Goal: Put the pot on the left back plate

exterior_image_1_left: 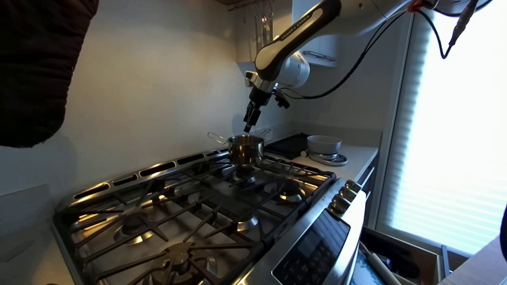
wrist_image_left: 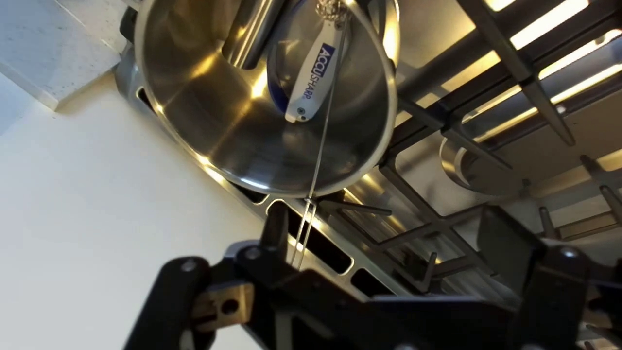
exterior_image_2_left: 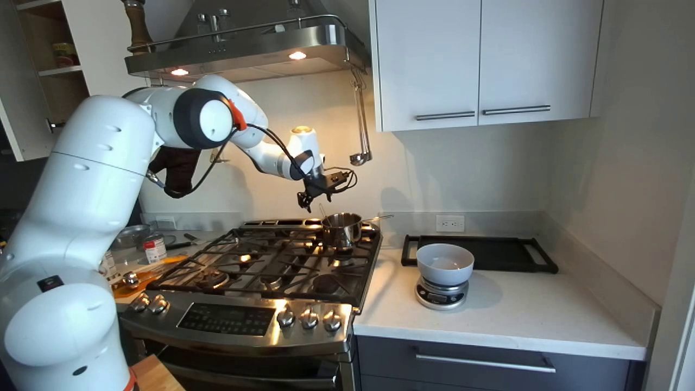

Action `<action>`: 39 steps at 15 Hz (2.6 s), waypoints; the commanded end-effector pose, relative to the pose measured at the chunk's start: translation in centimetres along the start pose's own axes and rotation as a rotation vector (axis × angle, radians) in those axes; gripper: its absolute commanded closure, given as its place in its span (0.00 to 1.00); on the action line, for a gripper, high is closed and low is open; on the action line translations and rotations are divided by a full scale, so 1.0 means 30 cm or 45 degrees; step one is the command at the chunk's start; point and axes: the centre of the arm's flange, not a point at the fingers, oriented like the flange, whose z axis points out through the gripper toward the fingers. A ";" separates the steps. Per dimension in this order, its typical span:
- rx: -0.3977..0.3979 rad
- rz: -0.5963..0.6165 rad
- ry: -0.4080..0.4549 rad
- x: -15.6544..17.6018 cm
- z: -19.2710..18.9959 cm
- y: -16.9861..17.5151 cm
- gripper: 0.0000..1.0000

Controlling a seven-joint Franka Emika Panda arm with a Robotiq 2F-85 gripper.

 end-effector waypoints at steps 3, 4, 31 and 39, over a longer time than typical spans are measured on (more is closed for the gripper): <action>0.079 -0.035 0.074 -0.012 0.137 0.042 0.00; 0.084 -0.037 0.076 -0.015 0.153 0.045 0.00; 0.224 -0.069 -0.064 -0.132 0.359 0.063 0.86; 0.225 -0.132 -0.104 -0.108 0.326 0.047 0.99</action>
